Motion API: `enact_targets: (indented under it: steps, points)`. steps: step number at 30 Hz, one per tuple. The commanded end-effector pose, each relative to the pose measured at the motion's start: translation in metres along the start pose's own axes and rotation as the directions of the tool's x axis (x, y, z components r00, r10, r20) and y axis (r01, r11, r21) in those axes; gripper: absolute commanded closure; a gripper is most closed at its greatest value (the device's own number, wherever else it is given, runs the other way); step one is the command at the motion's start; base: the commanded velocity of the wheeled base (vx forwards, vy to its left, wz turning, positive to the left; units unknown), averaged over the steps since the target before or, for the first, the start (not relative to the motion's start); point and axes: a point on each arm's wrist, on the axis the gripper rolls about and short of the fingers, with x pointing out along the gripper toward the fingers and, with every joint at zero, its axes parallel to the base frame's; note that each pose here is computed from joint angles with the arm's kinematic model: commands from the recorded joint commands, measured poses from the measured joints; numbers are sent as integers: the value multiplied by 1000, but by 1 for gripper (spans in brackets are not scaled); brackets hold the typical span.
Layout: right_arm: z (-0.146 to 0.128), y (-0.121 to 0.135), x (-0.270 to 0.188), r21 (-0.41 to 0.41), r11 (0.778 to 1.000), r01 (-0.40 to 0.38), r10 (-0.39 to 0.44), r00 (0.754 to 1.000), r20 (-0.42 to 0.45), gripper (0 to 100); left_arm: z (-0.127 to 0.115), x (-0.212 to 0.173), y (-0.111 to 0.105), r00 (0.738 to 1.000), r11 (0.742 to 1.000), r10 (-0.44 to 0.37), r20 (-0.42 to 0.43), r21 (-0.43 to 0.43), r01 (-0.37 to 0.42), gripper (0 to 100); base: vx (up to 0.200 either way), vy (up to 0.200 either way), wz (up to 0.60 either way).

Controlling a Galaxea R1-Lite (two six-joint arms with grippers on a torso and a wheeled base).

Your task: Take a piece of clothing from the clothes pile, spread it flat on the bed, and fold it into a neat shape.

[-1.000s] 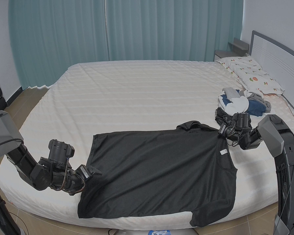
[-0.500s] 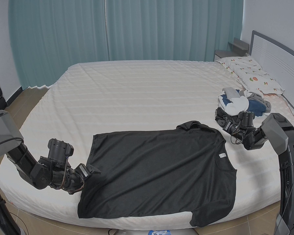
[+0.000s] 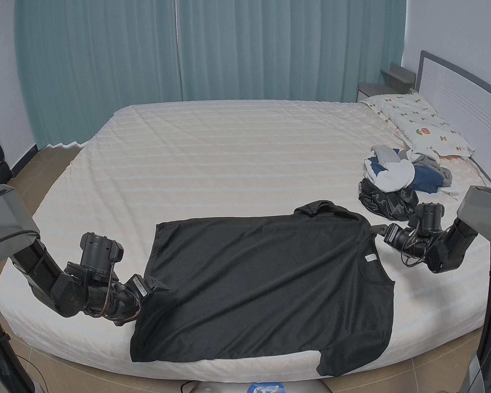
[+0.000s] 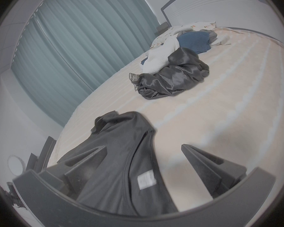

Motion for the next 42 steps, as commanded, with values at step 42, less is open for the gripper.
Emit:
enact_targets:
  steps: [42]
  points:
    - [-35,29,-43,226,966,-127,132,991,-9,0,125,74,-32,940,983,-135,312,-74,166,0,67,0,0]
